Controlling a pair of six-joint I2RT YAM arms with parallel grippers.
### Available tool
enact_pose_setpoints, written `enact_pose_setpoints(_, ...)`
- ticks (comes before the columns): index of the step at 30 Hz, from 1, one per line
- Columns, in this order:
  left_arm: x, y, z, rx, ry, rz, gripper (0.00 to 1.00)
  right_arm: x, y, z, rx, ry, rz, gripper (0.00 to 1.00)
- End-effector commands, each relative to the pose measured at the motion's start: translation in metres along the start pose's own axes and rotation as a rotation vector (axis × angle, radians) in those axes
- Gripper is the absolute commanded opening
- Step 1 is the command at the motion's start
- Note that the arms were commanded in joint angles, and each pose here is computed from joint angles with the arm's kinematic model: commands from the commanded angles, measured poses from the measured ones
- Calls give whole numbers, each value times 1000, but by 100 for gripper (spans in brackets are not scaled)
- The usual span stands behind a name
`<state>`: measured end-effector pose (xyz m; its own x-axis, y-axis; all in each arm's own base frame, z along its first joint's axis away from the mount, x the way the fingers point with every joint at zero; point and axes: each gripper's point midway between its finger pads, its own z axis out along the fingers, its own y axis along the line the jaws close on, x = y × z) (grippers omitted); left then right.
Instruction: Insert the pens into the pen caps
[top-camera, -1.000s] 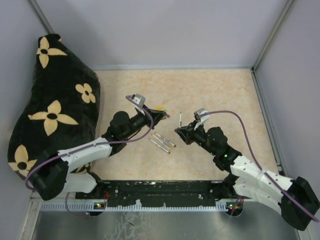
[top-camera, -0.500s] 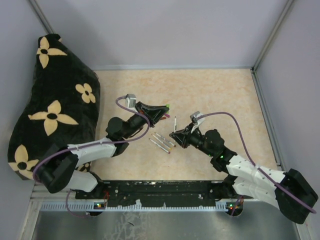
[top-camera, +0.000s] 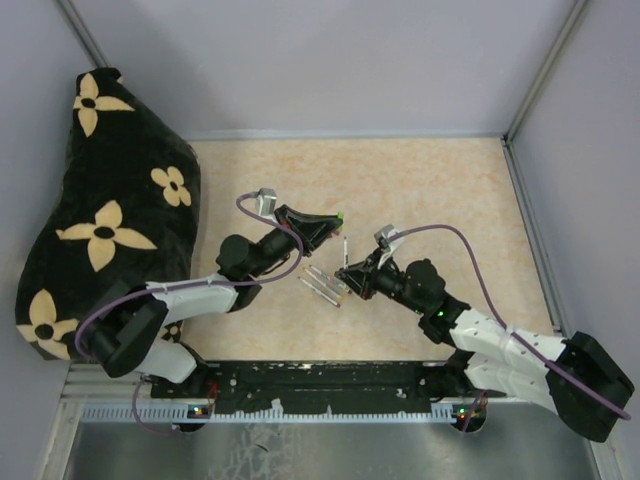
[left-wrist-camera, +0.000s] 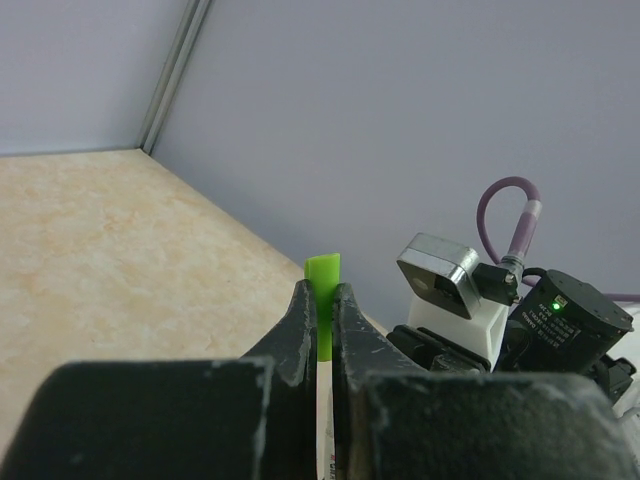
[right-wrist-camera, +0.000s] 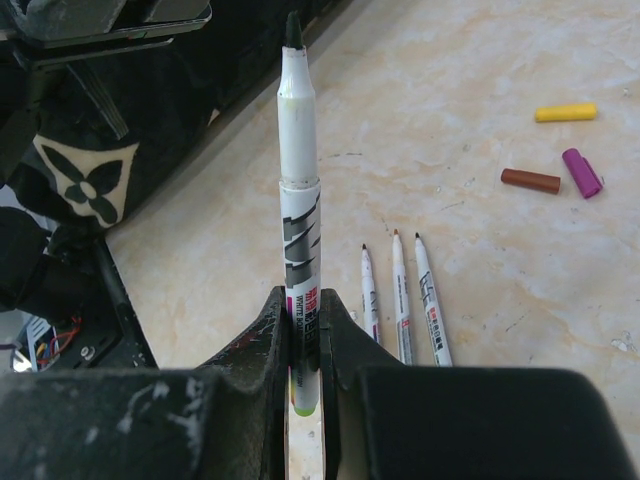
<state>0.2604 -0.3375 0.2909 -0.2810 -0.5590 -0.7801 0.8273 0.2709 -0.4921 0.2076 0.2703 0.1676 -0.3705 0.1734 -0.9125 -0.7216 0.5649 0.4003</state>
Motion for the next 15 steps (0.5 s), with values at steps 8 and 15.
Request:
enact_pose_setpoints(8,-8,-19,7,85,-30,-15,0,-23,19,7,-68,-57,-47,0)
enact_pose_setpoints(15,-5,-20,6,90,-25,-23,0,-25,21,8,-72,-63,-52,0)
